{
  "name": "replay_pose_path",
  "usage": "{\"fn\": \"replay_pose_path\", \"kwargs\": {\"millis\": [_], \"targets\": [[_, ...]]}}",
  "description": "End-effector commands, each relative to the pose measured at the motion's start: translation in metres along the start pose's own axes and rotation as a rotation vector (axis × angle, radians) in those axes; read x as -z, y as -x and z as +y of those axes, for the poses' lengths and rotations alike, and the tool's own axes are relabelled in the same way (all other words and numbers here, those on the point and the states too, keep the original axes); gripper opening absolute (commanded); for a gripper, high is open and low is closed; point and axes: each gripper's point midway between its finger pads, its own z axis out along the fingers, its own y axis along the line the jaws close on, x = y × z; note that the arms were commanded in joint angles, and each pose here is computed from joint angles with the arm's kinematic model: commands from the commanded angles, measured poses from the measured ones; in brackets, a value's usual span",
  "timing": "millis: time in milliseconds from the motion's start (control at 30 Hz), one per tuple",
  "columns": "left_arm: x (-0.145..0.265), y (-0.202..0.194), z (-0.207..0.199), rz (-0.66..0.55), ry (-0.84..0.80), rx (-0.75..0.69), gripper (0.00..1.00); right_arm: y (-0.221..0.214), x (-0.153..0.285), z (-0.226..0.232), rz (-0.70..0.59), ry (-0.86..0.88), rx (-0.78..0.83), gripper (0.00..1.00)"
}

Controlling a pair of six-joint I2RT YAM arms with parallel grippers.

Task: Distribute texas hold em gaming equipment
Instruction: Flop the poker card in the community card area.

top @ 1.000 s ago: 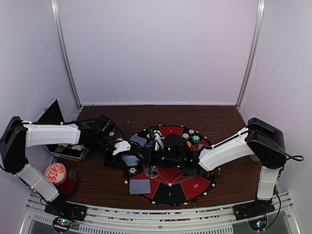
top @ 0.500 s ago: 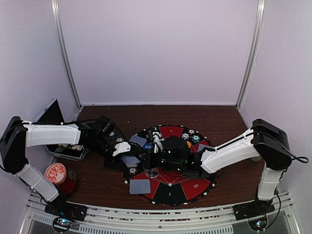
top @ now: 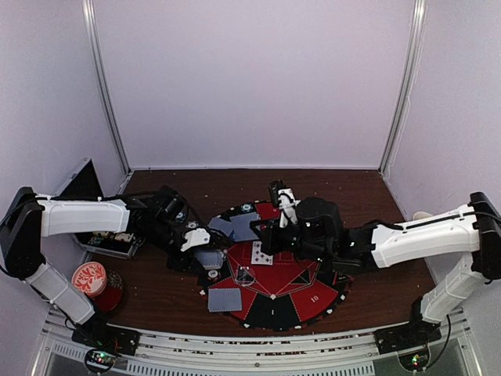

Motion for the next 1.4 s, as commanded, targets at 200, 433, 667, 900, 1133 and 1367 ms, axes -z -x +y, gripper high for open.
{"fn": "replay_pose_path", "kwargs": {"millis": [200,433,667,900,1133,1367], "targets": [[0.004,0.009,-0.004,-0.033,-0.012,-0.021,0.39,0.046,0.063,-0.078,0.035,-0.511,0.556,0.0],[0.006,0.01,-0.005,-0.042,-0.014,-0.021,0.39,0.018,0.043,-0.103,0.162,-0.61,0.833,0.0],[0.006,0.01,-0.005,-0.043,-0.018,-0.022,0.39,-0.019,0.015,-0.132,0.28,-0.73,1.058,0.0],[0.007,0.01,-0.005,-0.045,-0.017,-0.022,0.39,-0.043,-0.004,-0.14,0.313,-0.717,1.148,0.0],[0.006,0.009,-0.005,-0.041,-0.019,-0.022,0.39,-0.066,-0.024,-0.148,0.353,-0.706,1.213,0.0],[0.005,0.009,-0.005,-0.041,-0.02,-0.023,0.39,-0.084,-0.034,-0.146,0.362,-0.63,1.205,0.0]]}}
